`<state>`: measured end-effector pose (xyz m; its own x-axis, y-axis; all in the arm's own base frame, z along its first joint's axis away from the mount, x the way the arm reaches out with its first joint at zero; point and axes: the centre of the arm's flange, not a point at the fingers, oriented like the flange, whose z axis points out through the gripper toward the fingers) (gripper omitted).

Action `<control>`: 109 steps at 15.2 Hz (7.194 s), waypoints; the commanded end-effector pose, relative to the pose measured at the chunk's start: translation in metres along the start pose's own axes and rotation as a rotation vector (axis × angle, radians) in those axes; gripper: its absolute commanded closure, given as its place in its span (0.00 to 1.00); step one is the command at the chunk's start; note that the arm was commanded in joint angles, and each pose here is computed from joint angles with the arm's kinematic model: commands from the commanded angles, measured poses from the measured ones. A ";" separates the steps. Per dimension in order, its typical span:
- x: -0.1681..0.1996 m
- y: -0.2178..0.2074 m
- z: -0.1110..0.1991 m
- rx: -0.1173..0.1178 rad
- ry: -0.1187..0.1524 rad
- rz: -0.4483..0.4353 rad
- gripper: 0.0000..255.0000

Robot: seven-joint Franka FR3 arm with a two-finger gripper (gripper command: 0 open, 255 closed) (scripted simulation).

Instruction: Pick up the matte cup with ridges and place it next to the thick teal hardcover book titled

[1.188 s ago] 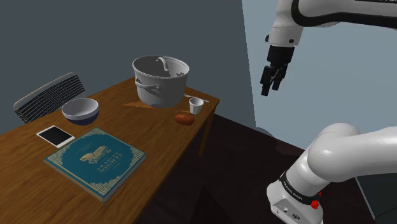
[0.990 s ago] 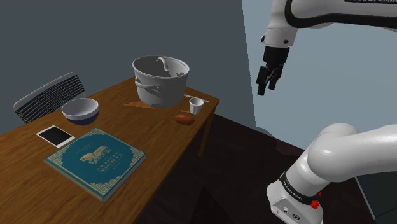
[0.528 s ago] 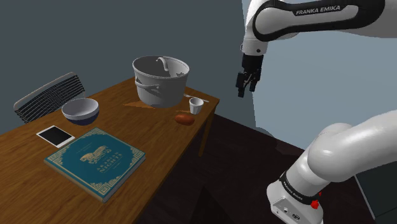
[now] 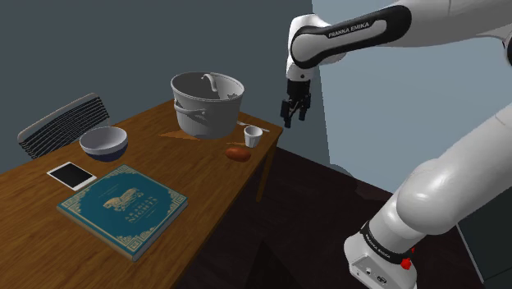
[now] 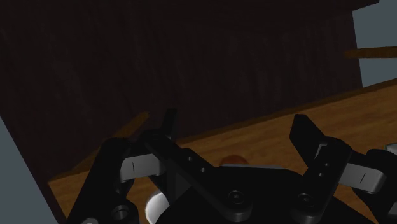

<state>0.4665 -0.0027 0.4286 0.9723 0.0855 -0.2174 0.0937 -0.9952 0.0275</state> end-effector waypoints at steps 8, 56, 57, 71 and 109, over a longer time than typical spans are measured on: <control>0.112 0.008 0.047 -0.028 -0.011 -0.017 0.00; 0.285 0.146 0.138 0.183 0.133 -0.207 0.00; 0.284 0.160 0.141 0.214 0.145 -0.227 0.00; 0.289 0.151 0.180 0.214 0.145 -0.227 0.00; 0.258 0.154 0.041 0.214 0.145 -0.227 1.00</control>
<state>0.7244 -0.1361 0.3319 0.9534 0.2969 -0.0530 0.2796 -0.9360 -0.2141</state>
